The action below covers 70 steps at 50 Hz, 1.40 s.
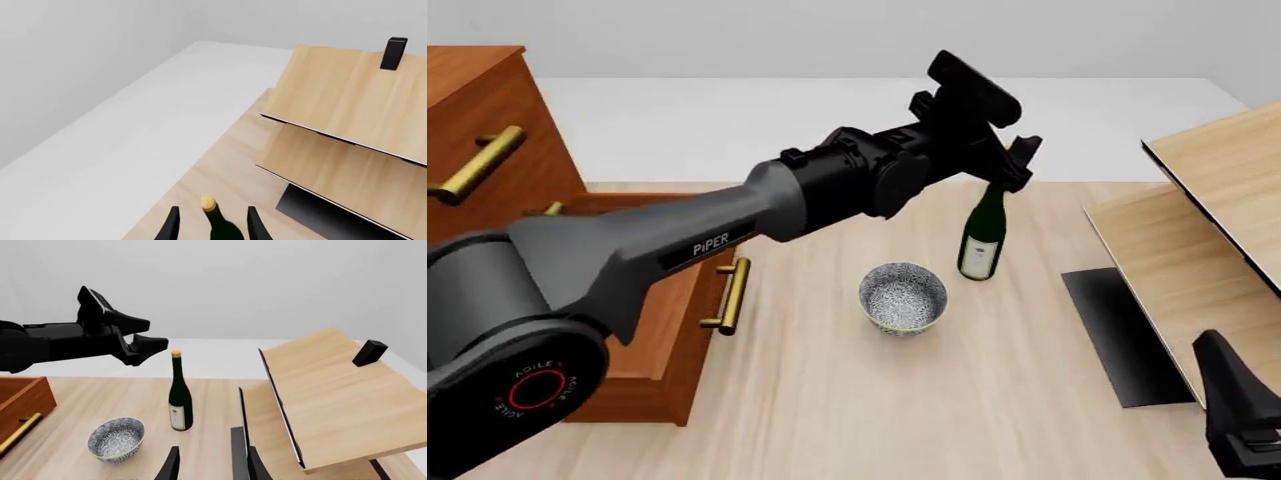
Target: Put the wine bottle in the bottom drawer of the cabinet.
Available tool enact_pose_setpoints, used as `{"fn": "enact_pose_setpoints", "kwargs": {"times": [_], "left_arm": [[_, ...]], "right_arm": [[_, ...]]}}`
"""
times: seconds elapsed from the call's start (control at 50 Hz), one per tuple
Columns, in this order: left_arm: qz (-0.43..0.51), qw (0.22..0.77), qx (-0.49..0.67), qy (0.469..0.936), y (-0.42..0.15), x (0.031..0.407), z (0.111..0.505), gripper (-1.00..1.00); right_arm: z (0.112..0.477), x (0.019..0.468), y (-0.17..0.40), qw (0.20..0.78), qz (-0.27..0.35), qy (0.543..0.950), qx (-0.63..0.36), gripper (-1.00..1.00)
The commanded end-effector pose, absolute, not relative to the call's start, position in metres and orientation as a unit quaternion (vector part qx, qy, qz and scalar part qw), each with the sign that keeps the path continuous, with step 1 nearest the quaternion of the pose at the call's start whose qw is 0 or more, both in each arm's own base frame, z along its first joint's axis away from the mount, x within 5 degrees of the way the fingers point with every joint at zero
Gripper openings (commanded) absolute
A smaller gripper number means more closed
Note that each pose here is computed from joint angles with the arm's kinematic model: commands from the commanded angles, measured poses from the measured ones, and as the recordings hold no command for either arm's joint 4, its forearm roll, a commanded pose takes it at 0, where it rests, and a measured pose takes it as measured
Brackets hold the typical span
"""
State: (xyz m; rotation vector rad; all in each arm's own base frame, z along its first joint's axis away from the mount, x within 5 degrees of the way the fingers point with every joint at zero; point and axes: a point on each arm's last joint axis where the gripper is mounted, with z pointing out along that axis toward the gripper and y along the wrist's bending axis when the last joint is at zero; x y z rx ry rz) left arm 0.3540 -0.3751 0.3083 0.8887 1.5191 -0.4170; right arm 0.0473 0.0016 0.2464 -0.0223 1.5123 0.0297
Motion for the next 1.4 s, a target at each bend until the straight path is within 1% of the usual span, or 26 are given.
{"fn": "enact_pose_setpoints", "kwargs": {"times": [0.02,0.16,0.66,0.98,1.4], "left_arm": [[-0.181,0.613,0.39,0.663,-0.385,0.361,0.301,1.0],[-0.183,0.611,0.389,0.665,-0.388,0.362,0.297,1.0],[-0.185,0.591,0.358,0.699,-0.389,0.395,0.277,1.0],[-0.195,0.579,0.345,0.713,-0.393,0.402,0.27,1.0],[-0.203,0.572,0.338,0.719,-0.402,0.406,0.257,1.0]], "right_arm": [[0.245,0.048,0.002,0.726,0.015,0.687,-0.01,1.0],[0.242,0.048,0.002,0.725,0.015,0.689,-0.009,1.0],[0.241,0.049,0.002,0.722,0.016,0.691,-0.012,1.0],[0.241,0.049,0.002,0.721,0.016,0.692,-0.013,1.0],[0.242,0.048,0.002,0.72,0.015,0.694,-0.015,1.0]]}}
